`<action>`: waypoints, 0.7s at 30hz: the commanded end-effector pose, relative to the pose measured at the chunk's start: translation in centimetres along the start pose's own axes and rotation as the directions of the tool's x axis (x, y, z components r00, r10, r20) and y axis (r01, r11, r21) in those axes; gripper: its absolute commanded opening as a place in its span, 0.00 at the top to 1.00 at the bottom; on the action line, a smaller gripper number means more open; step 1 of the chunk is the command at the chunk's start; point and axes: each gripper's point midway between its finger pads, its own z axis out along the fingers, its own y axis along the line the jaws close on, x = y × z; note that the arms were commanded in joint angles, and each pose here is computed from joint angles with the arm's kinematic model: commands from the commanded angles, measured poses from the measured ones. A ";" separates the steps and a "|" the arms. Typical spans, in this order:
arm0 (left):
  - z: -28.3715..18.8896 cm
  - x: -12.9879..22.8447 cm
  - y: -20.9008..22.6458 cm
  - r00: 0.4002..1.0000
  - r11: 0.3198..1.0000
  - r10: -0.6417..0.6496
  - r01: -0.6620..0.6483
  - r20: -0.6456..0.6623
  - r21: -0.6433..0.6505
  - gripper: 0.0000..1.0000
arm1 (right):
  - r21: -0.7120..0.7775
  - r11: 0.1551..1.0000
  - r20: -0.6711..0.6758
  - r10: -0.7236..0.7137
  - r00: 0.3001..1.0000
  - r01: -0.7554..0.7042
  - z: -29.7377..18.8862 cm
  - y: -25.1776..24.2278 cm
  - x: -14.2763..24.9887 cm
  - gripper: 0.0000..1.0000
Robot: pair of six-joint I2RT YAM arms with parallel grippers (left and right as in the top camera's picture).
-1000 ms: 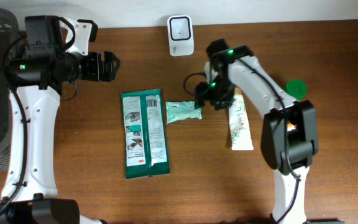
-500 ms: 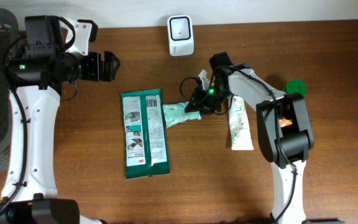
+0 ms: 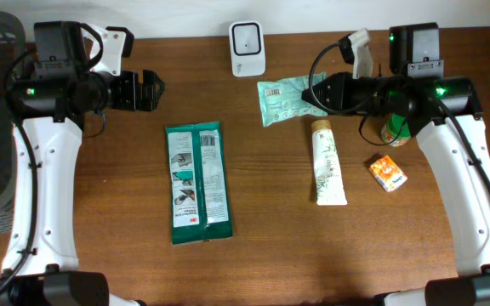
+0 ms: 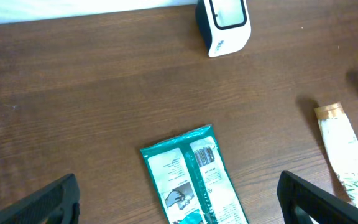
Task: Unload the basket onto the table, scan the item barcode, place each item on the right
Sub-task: 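Hold the pale green pouch over the scanner with the right gripper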
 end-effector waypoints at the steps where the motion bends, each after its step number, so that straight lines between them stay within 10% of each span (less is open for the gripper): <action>1: -0.5 -0.4 0.1 1.000 1.000 0.017 -0.017 0.014 -0.005 0.01 | 0.015 0.999 0.042 -0.033 0.999 0.032 -1.1 1.7 -0.5 0.96; 7: -0.5 -0.4 0.1 1.000 1.000 0.017 -0.017 0.014 -0.005 0.01 | 0.346 0.925 0.126 -0.215 0.969 0.160 -0.4 2.6 -5.9 0.96; 12: -0.5 -0.4 0.1 1.000 1.000 0.018 -0.018 0.014 -0.005 0.01 | 0.777 0.474 0.035 -0.690 0.723 0.414 8.4 -2.1 -15.9 0.96; 21: -0.5 -0.4 0.1 1.000 1.000 0.018 -0.018 0.014 -0.005 0.01 | 0.798 -0.128 -0.348 -0.896 0.276 0.589 20.6 -8.9 -19.7 0.96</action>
